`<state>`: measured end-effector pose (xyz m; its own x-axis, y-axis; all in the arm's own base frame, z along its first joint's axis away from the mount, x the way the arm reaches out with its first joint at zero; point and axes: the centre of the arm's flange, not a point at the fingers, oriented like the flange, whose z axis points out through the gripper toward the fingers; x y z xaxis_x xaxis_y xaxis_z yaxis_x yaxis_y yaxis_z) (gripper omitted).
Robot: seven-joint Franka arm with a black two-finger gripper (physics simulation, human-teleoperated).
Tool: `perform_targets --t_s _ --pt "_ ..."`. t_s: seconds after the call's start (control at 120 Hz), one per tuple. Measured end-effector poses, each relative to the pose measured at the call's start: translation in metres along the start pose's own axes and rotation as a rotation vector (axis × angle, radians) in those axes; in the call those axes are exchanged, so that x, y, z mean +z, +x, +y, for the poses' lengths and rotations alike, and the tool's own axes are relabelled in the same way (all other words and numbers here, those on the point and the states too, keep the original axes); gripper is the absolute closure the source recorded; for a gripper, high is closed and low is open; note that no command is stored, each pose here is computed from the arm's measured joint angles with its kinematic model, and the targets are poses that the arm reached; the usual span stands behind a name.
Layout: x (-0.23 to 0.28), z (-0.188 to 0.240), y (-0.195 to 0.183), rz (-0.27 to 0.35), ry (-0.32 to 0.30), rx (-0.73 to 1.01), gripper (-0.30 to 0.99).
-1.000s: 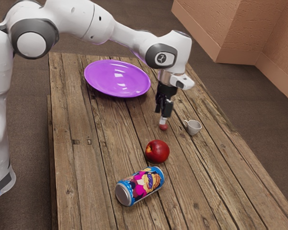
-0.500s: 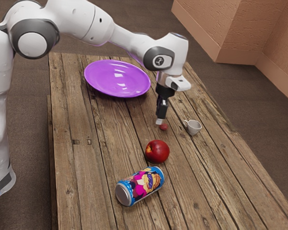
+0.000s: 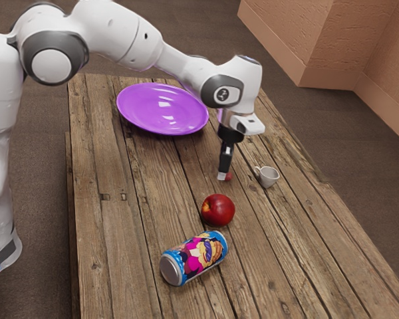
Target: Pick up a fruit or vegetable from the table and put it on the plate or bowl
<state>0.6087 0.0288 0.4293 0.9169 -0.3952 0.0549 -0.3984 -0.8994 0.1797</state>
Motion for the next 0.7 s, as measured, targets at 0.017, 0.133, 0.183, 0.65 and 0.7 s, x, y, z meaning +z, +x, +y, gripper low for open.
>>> perform_targets --t_s 0.017,0.133,0.183,0.65,0.7 --pt "0.001 0.001 0.001 0.002 -0.001 0.004 0.2" --pt "0.006 0.006 0.008 0.017 -0.002 0.022 0.21" --pt "0.006 0.005 0.009 0.024 0.0 0.026 0.21" --pt "0.011 -0.008 0.009 0.043 0.012 0.035 0.32" --pt "0.012 -0.009 0.009 0.044 0.013 0.036 0.32"
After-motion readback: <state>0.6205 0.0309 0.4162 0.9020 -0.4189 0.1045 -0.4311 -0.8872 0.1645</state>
